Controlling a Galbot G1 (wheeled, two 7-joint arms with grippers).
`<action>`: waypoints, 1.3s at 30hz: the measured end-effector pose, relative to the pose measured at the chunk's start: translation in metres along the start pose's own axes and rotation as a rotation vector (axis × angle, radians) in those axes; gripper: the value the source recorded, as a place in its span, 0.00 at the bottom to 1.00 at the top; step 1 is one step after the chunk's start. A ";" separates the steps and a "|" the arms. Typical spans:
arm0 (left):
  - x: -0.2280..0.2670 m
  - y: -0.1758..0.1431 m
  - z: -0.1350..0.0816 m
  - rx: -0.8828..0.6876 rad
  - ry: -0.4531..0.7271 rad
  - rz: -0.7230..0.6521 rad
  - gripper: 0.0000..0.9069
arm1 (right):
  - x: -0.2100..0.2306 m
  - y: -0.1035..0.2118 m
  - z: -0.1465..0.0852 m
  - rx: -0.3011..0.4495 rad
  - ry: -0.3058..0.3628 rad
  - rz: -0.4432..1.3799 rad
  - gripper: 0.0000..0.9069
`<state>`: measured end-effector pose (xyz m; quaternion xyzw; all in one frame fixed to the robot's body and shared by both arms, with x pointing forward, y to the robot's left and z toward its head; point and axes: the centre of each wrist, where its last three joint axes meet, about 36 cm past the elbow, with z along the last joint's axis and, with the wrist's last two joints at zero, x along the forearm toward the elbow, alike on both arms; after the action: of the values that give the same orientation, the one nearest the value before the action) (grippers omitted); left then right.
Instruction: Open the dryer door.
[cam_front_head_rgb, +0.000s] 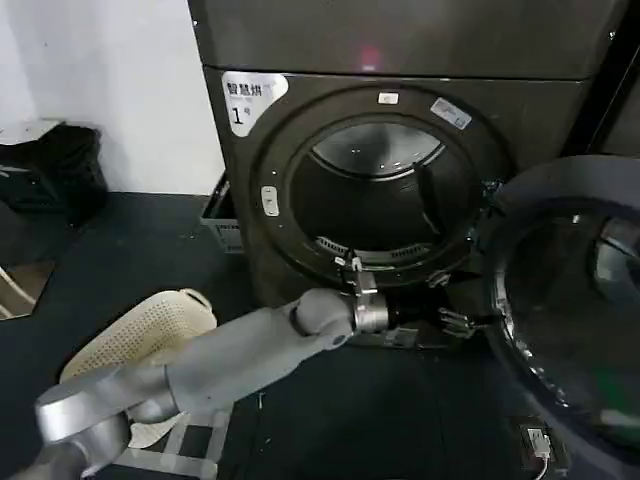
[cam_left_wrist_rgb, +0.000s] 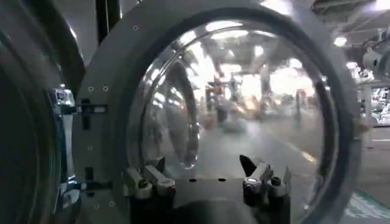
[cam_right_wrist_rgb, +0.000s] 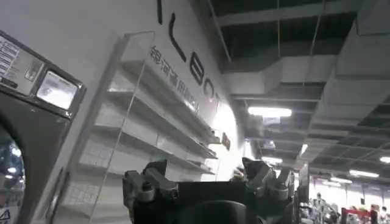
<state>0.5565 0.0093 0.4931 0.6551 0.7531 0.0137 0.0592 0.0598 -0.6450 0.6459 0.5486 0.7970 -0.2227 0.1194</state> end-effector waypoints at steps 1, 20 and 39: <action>-0.003 0.000 -0.001 -0.004 -0.003 0.004 1.00 | 0.000 -0.002 -0.001 0.002 -0.001 0.002 1.00; -0.073 -0.010 -0.011 -0.136 -0.038 0.007 1.00 | 0.005 -0.014 -0.003 0.022 -0.001 0.017 1.00; -0.109 -0.015 -0.011 -0.162 -0.063 -0.064 1.00 | 0.005 -0.022 -0.002 0.024 -0.001 0.031 1.00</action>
<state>0.5548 -0.1000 0.5100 0.6237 0.7680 0.0523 0.1361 0.0380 -0.6466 0.6509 0.5621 0.7856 -0.2306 0.1168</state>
